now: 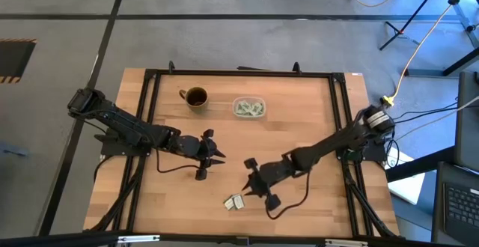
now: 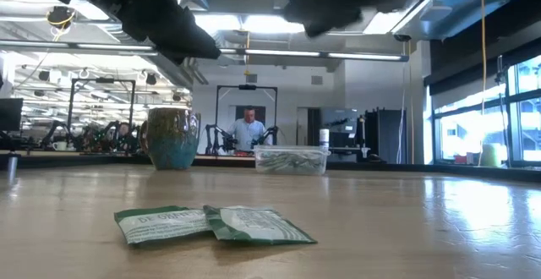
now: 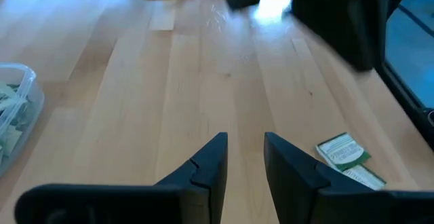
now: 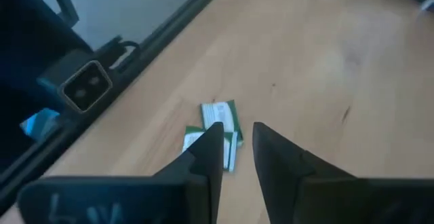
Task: Pick and place Stevia / Truvia into bins
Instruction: Put the truvia packet into the transparent container
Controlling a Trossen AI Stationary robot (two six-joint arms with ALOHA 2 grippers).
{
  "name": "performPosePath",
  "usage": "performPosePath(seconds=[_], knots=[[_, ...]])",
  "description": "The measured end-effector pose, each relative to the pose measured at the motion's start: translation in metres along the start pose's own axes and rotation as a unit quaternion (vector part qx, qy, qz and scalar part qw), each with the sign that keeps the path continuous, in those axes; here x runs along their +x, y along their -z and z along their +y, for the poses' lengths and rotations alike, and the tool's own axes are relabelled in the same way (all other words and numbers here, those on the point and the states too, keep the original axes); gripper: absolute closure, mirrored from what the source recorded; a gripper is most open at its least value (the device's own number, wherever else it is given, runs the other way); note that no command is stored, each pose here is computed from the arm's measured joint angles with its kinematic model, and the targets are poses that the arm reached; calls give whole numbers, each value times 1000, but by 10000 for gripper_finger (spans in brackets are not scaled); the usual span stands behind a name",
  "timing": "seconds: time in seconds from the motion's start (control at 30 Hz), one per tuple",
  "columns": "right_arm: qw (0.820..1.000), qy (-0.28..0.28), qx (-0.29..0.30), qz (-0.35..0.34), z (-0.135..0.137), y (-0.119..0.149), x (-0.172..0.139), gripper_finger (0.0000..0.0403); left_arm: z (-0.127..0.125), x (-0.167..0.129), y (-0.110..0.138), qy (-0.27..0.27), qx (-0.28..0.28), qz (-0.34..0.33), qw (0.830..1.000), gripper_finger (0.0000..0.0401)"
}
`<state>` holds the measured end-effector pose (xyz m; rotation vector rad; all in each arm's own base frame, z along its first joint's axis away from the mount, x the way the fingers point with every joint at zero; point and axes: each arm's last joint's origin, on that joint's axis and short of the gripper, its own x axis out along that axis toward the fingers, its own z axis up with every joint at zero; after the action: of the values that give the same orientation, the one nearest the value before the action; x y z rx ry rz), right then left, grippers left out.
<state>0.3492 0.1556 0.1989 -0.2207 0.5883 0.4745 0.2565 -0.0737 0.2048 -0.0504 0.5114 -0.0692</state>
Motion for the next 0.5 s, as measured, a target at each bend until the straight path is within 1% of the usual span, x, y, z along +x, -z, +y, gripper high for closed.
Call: performPosePath(seconds=[0.1, 0.2, 0.3, 0.37, 0.5], knots=[[1000, -1, 1, 1, 1, 10, 18, 323, 0, 0, 0, 0, 0, 1, 1000, 309], [1000, -16, 0, -6, 3, 18, 34, 324, -1, 0, 0, 2, 0, 1, 1000, 308], [999, -36, 2, 0, 6, 27, 45, 324, -1, 0, 0, 3, 0, 1, 1000, 311], [999, -40, 10, 7, 8, 33, 50, 324, -1, 0, 0, 2, 0, 3, 1000, 312], [999, -42, 7, 10, 12, 42, 62, 324, -1, 0, 0, 2, 0, 3, 1000, 312]])
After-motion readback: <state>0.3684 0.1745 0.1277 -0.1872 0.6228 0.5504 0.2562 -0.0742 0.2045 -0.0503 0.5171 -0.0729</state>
